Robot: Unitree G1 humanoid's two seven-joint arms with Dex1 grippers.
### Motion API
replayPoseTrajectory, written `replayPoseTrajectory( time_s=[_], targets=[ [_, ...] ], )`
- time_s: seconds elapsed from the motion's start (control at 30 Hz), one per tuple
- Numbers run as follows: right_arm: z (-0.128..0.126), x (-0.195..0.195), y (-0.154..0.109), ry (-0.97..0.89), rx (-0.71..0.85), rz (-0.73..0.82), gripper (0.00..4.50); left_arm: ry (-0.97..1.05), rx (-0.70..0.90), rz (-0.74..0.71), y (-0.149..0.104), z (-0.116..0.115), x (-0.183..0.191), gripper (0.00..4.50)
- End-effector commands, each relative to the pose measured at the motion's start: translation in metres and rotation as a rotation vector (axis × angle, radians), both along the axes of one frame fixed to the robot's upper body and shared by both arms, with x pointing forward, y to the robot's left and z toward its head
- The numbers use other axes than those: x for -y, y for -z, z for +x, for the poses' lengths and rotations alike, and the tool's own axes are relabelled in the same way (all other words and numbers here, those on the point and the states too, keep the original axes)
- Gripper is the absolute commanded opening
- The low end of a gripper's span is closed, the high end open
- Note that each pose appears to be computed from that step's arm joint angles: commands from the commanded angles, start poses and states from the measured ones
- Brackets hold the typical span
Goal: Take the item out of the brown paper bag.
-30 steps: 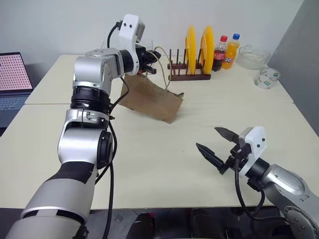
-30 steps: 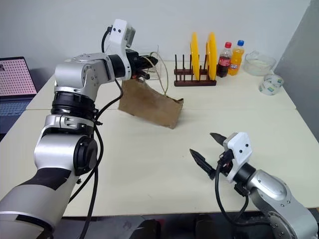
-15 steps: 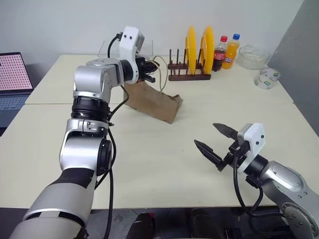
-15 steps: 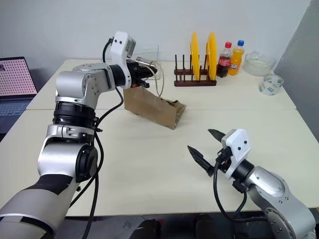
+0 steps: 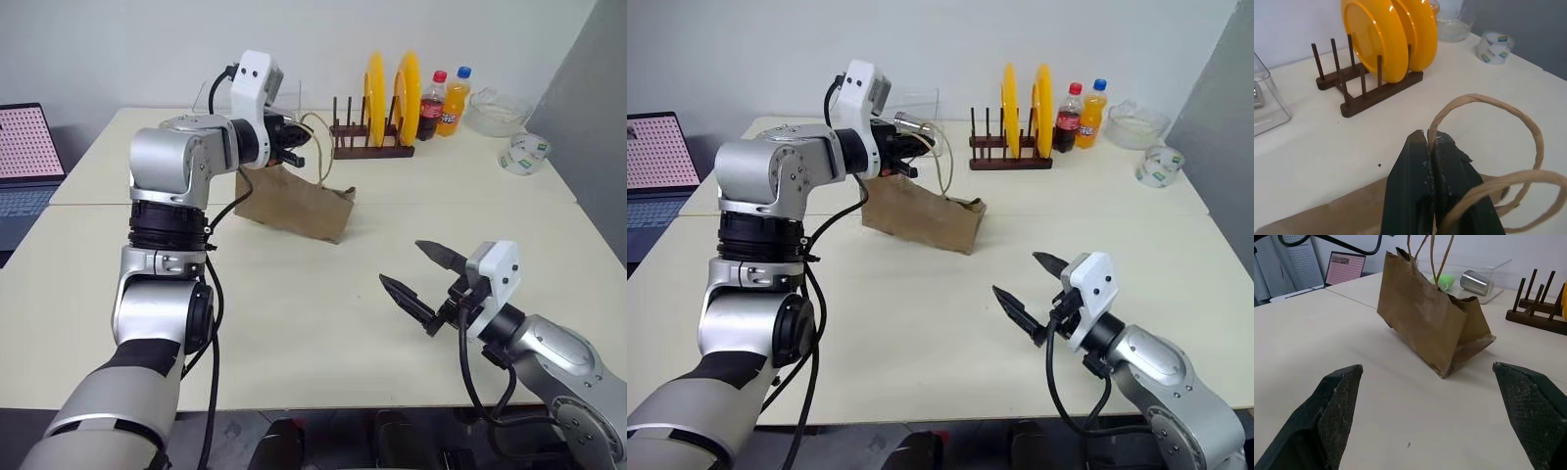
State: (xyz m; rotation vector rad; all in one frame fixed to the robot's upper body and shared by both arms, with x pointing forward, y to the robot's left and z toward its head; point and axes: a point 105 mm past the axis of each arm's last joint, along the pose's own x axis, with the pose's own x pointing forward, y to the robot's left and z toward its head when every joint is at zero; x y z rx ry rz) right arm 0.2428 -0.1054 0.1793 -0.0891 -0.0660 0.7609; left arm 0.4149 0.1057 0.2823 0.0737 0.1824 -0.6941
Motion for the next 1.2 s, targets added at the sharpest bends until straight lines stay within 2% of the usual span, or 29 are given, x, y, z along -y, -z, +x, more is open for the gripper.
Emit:
replayPoseTrajectory(
  time_s=[0.03, 0.37, 0.5, 0.77, 0.9, 1.03, 1.2],
  targets=[
    [-0.002, -0.003, -0.011, -0.023, 0.058, 0.008, 4.5, 0.005, 0.067, -0.013, -0.022, -0.01, 0.0, 0.04],
    [-0.003, -0.009, -0.014, -0.062, 0.067, 0.013, 4.5, -0.01, 0.057, 0.038, 0.004, -0.011, -0.011, 0.04],
    [-0.008, -0.015, -0.015, -0.108, 0.084, -0.004, 4.5, -0.026, 0.048, 0.057, 0.015, -0.01, -0.02, 0.84],
    [-0.011, -0.019, -0.014, -0.156, 0.084, -0.034, 4.5, -0.081, 0.101, 0.104, 0.019, -0.01, -0.037, 3.2],
    [-0.007, -0.019, -0.013, -0.156, 0.081, -0.034, 4.5, -0.073, 0.216, 0.13, 0.014, -0.02, -0.042, 4.38],
    [-0.004, -0.019, -0.012, -0.156, 0.08, -0.037, 4.5, -0.007, 0.371, 0.177, 0.015, -0.044, -0.045, 4.38],
    [-0.002, -0.018, -0.013, -0.152, 0.082, -0.042, 4.5, -0.075, 0.418, 0.223, 0.042, -0.063, -0.07, 4.38]
  ],
)
